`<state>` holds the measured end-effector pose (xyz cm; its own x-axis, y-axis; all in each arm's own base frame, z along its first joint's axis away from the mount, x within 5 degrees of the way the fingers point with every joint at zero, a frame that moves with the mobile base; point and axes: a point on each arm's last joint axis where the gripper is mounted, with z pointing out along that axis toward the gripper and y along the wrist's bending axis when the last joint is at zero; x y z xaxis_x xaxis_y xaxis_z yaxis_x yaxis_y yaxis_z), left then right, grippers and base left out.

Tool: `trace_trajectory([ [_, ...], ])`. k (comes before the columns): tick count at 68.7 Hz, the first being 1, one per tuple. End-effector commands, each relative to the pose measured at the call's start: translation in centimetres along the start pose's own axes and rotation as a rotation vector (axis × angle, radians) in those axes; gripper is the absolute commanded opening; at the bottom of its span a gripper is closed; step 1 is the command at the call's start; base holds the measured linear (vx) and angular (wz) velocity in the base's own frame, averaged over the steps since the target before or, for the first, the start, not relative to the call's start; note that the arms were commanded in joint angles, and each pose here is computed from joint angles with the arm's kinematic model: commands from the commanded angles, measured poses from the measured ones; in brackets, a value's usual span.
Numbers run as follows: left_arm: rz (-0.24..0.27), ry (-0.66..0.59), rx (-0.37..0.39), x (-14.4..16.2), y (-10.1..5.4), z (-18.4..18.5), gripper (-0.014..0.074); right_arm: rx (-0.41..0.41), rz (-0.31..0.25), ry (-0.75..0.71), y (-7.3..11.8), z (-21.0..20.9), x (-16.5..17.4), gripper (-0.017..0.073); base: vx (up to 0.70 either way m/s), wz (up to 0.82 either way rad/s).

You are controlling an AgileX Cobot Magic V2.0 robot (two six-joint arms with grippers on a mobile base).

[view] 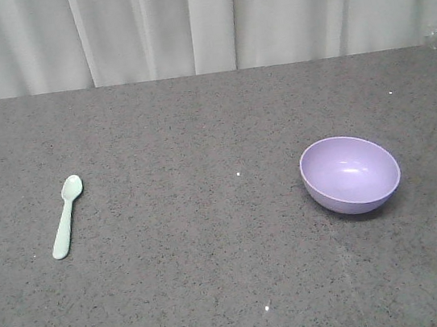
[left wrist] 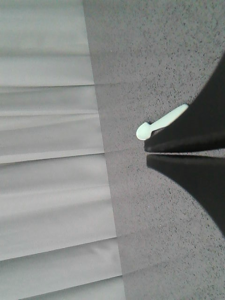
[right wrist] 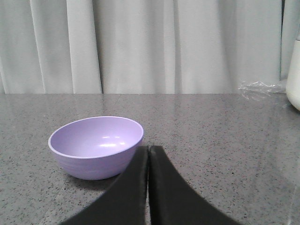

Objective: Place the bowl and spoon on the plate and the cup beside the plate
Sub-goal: 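Lower both grippers above the pale green spoon and lavender bowl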

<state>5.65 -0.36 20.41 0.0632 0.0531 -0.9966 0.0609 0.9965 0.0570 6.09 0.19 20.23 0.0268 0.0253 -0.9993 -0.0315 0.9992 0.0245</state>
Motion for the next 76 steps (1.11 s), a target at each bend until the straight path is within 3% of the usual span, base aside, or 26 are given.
trace_trajectory([
  [1,-0.018,-0.098,-0.002,-1.03,0.03,-0.18,-0.0006,0.003,-0.006,-0.048,0.0,0.14,-0.37,-0.0006,0.0,0.0],
  [76,-0.018,-0.098,-0.002,-1.03,0.03,-0.18,-0.0006,0.003,-0.006,-0.048,0.0,0.14,-0.37,-0.0006,0.0,0.0],
])
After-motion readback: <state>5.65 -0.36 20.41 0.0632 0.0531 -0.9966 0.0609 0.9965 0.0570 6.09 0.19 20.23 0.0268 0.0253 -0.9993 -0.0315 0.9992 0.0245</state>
